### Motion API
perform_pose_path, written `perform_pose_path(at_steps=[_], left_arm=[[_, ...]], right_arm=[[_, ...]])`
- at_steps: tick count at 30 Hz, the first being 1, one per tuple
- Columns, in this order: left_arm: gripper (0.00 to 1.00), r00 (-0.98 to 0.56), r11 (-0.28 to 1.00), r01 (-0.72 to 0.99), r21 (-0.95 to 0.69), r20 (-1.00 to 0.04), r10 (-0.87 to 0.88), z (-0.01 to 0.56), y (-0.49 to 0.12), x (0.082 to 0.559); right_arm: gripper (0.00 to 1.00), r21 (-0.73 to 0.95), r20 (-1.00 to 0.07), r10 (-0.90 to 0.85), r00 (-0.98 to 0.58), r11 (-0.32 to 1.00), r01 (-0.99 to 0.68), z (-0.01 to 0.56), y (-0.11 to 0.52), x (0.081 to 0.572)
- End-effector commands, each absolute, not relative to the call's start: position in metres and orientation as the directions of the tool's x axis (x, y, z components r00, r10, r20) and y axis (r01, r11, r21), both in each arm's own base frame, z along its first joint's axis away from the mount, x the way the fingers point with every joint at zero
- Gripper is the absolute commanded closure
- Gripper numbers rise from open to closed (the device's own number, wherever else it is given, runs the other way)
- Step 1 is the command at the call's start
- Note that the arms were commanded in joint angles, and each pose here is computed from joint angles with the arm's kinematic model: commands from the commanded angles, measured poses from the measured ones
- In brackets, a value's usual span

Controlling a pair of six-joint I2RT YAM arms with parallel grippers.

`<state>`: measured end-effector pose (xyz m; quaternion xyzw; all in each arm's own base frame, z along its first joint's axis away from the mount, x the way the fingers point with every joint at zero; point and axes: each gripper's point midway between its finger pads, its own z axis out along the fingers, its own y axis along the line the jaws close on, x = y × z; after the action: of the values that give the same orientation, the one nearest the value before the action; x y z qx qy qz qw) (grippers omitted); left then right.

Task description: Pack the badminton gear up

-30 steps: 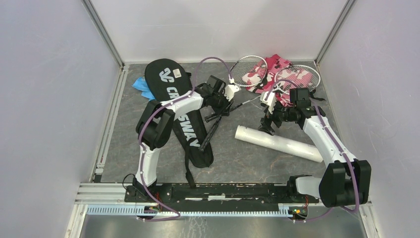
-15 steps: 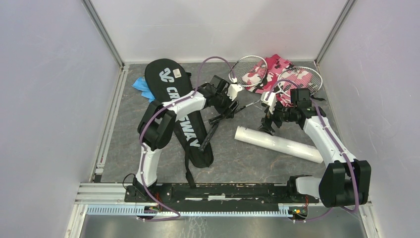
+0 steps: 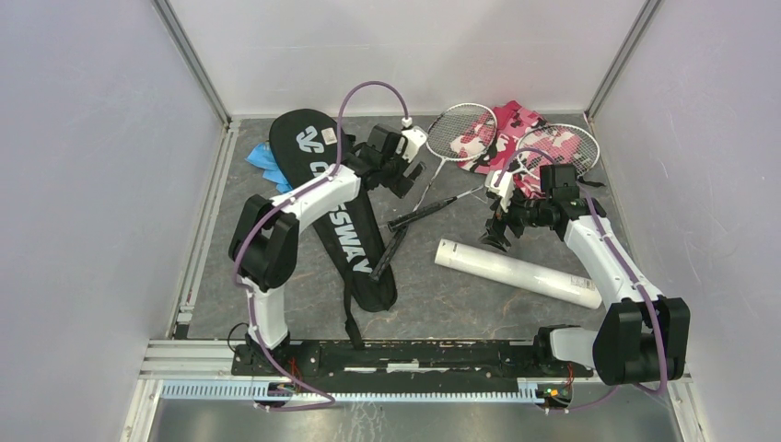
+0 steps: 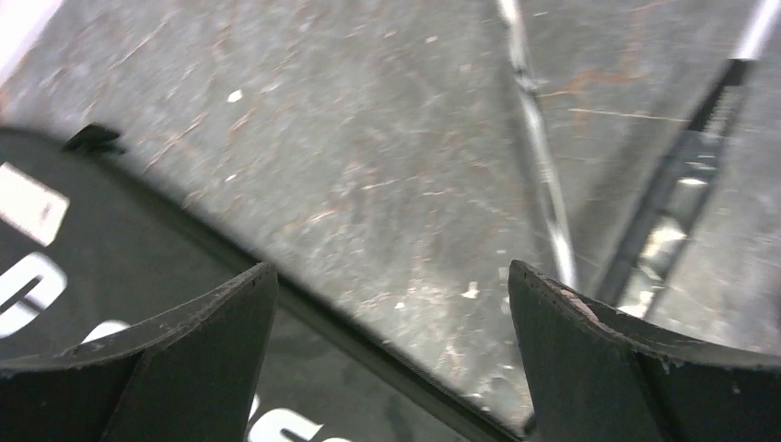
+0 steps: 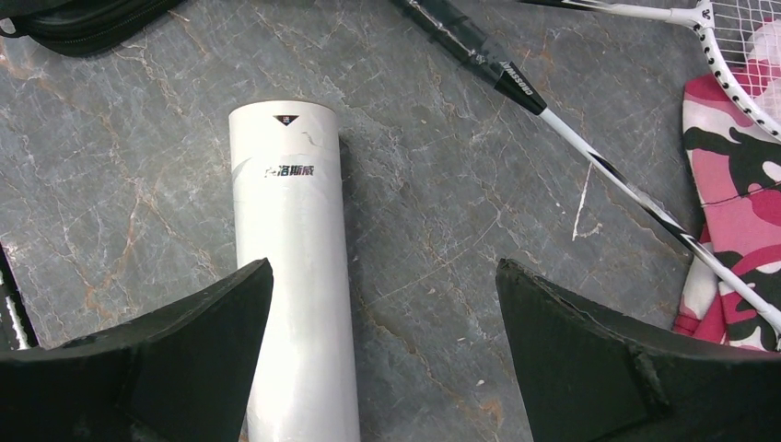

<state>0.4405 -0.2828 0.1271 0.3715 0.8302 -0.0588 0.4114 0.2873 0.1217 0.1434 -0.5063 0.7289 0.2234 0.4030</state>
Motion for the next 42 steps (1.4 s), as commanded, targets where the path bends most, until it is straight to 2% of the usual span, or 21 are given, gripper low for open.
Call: perform_pose_path(at_steps=[1,12,21,27,35,38,42], left_arm=[[0.0,-0.407,0.803,0.492,0.336,-0.727,0.553,0.134,-0.243,0.477],[0.0,-0.559,0.863,0.369,0.344,-0.66,0.502,0.068,-0.183,0.533],[0.14,-0.64,0.891,0.341,0.301,-0.62,0.455,0.031,-0.142,0.538],[0.35,-0.66,0.903,0.339,0.264,-0.617,0.428,0.024,-0.13,0.529],[0.77,-0.648,0.907,0.339,0.251,-0.636,0.419,0.038,-0.124,0.525],[0.96,-0.648,0.907,0.339,0.248,-0.638,0.417,0.046,-0.119,0.524],[0.98,-0.63,0.893,0.365,0.261,-0.637,0.444,0.06,-0.115,0.52]], right_arm=[[0.03,-0.087,-0.831,-0.539,-0.141,0.376,-0.922,0.15,0.125,0.285],[0.03,-0.076,-0.829,-0.539,-0.151,0.375,-0.924,0.147,0.125,0.285],[0.03,-0.068,-0.826,-0.541,-0.16,0.377,-0.924,0.144,0.124,0.285],[0.03,-0.063,-0.825,-0.541,-0.162,0.374,-0.925,0.143,0.125,0.286],[0.03,-0.044,-0.826,-0.536,-0.173,0.368,-0.929,0.14,0.127,0.285],[0.03,-0.038,-0.827,-0.533,-0.177,0.367,-0.929,0.14,0.127,0.284],[0.04,-0.036,-0.829,-0.531,-0.176,0.365,-0.93,0.14,0.128,0.284]])
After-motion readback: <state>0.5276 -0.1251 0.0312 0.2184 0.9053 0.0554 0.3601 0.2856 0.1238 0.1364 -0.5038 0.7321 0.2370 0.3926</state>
